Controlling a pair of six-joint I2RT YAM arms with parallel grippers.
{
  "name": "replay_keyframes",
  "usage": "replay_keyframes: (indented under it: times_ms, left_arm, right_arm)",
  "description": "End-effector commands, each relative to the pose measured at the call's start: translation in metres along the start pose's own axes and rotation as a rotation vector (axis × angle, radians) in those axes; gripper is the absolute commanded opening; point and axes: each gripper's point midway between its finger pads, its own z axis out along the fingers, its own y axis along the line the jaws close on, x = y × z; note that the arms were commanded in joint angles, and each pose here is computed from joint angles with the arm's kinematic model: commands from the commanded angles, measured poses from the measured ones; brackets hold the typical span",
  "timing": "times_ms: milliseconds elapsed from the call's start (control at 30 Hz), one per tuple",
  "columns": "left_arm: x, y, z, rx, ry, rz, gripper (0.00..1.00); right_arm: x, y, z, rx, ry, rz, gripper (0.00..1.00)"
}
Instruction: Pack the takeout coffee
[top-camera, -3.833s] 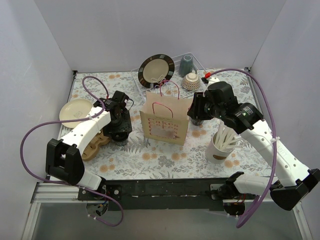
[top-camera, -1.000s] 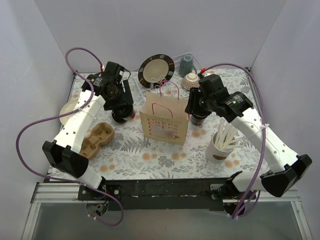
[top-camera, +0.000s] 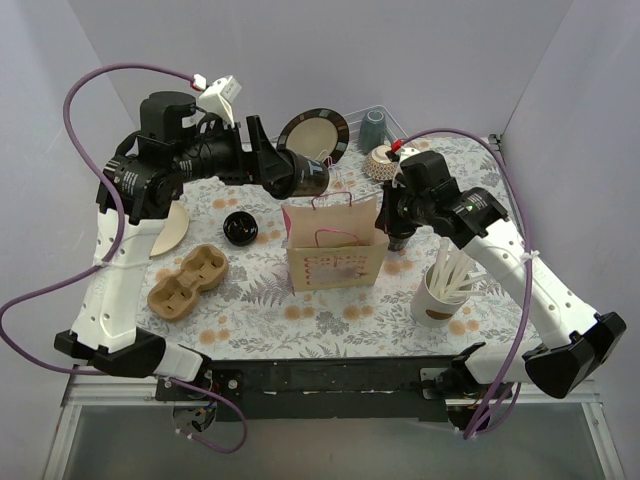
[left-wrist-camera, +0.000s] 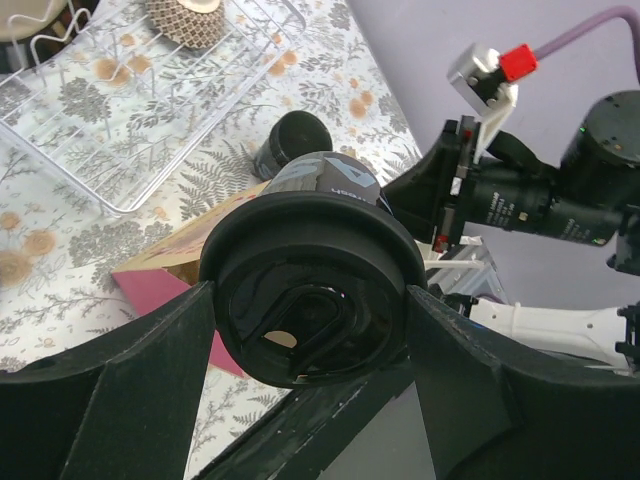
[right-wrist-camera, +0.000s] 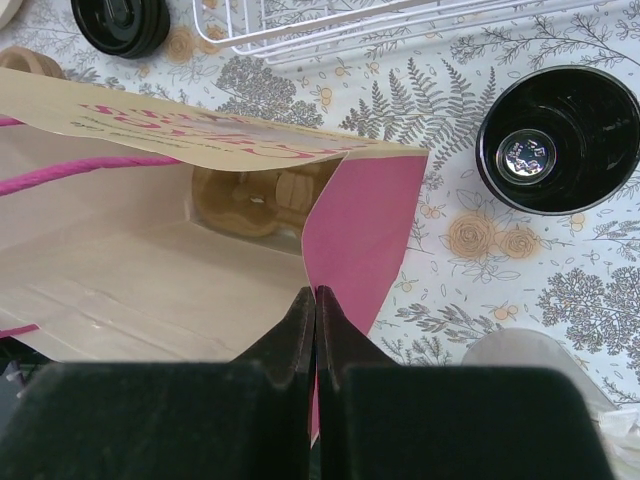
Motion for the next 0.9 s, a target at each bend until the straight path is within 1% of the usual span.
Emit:
replay_keyframes:
  times_ms: [0, 33, 100, 133, 233, 367, 533, 633, 700, 733, 800, 867]
  left_arm:
    - [0.01, -0.009, -0.007, 0.057, 0.011, 0.007, 0.0]
    - [0.005, -0.014, -0.013, 0.066, -0.027, -0.001, 0.0]
    - [0.005, -0.016, -0.013, 0.076, -0.043, -0.021, 0.0]
    - [-0.001, -0.021, -0.014, 0.102, -0.071, -0.015, 0.0]
    - [-0.002, -0.036, -0.016, 0.183, -0.081, -0.027, 0.0]
    - [0.002, -0.046, -0.015, 0.249, -0.051, -0.054, 0.0]
    - [0.004, -0.051, -0.016, 0.278, -0.037, -0.052, 0.0]
    - [0.012, -0.052, -0.016, 0.301, -0.002, -0.058, 0.0]
    - [0.023, -0.055, -0.016, 0.331, 0.042, -0.07, 0.0]
    - [0.031, -0.052, -0.015, 0.329, 0.065, -0.087, 0.0]
    - [0.037, -0.05, -0.015, 0.33, 0.074, -0.096, 0.0]
    - [0.042, -0.04, -0.014, 0.282, 0.069, -0.091, 0.0]
  right_arm:
    - [-0.013, 0.01, 0.002, -0.055, -0.032, -0.018, 0.01]
    - [-0.012, 0.01, 0.003, -0.052, -0.026, -0.014, 0.01]
    - [-0.011, 0.008, 0.004, -0.048, -0.021, -0.004, 0.01]
    - [-0.007, 0.014, 0.004, -0.077, -0.002, -0.002, 0.01]
    - [-0.005, 0.014, 0.005, -0.078, 0.004, -0.005, 0.01]
    - [-0.005, 0.014, 0.005, -0.082, 0.004, -0.001, 0.01]
    - [-0.008, 0.013, 0.004, -0.068, -0.006, 0.004, 0.01]
    - [-0.01, 0.013, 0.004, -0.062, -0.008, 0.009, 0.01]
    - [-0.013, 0.013, 0.002, -0.062, -0.015, 0.011, 0.01]
    - [-0.013, 0.013, 0.003, -0.061, -0.015, 0.014, 0.01]
    - [-0.014, 0.013, 0.001, -0.062, -0.018, 0.015, 0.01]
    - [-0.017, 0.014, 0.0, -0.067, -0.031, 0.018, 0.01]
